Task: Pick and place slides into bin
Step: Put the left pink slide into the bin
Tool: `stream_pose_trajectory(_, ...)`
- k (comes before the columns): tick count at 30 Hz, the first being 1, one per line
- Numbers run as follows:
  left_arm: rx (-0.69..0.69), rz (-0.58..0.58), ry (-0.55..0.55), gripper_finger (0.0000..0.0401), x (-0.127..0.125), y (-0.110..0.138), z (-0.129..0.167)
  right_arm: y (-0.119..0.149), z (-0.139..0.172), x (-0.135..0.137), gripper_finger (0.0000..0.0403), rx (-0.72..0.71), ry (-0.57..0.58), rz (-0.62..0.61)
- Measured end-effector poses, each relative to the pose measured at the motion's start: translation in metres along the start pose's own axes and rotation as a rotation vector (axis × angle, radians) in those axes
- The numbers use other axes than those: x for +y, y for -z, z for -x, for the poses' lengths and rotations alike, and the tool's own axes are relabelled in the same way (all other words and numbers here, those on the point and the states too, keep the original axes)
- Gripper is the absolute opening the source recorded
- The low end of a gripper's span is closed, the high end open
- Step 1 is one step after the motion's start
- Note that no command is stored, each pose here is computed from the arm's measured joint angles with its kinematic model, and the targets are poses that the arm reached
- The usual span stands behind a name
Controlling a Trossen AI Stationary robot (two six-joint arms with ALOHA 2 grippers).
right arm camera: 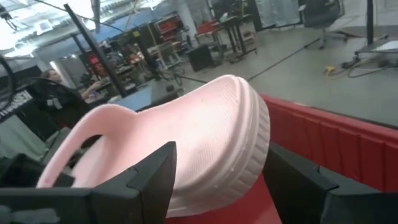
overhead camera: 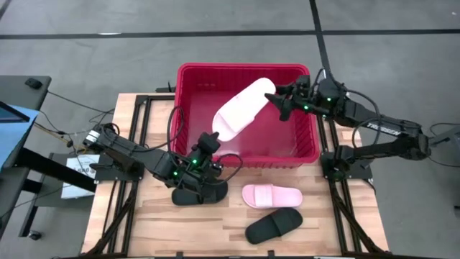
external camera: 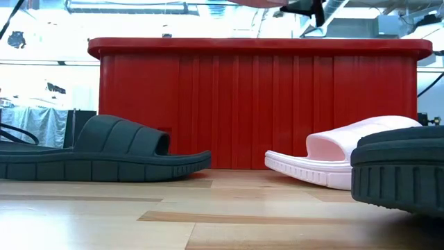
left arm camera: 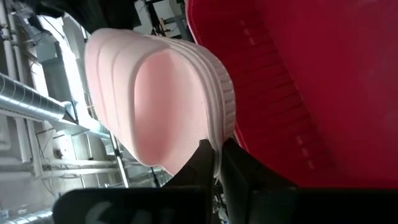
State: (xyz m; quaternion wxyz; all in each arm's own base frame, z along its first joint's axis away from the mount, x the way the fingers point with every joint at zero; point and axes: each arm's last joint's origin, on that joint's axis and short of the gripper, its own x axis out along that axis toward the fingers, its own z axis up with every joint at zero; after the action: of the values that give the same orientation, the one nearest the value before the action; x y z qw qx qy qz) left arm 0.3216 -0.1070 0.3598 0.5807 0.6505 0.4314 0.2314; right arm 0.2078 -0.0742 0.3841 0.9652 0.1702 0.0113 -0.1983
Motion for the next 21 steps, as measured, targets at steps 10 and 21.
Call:
stream_pose_trajectory(10,-0.005,0.005,0.004,0.0,0.0,0.0,0.0,-0.005,0.0,0.001,0.0077,-0.041,-0.052,0.056)
stream_pose_trajectory(21,-0.066,0.054,0.044,0.0016,0.0,-0.003,0.0,-0.009,0.007,0.004,0.0038,-0.067,-0.077,0.132)
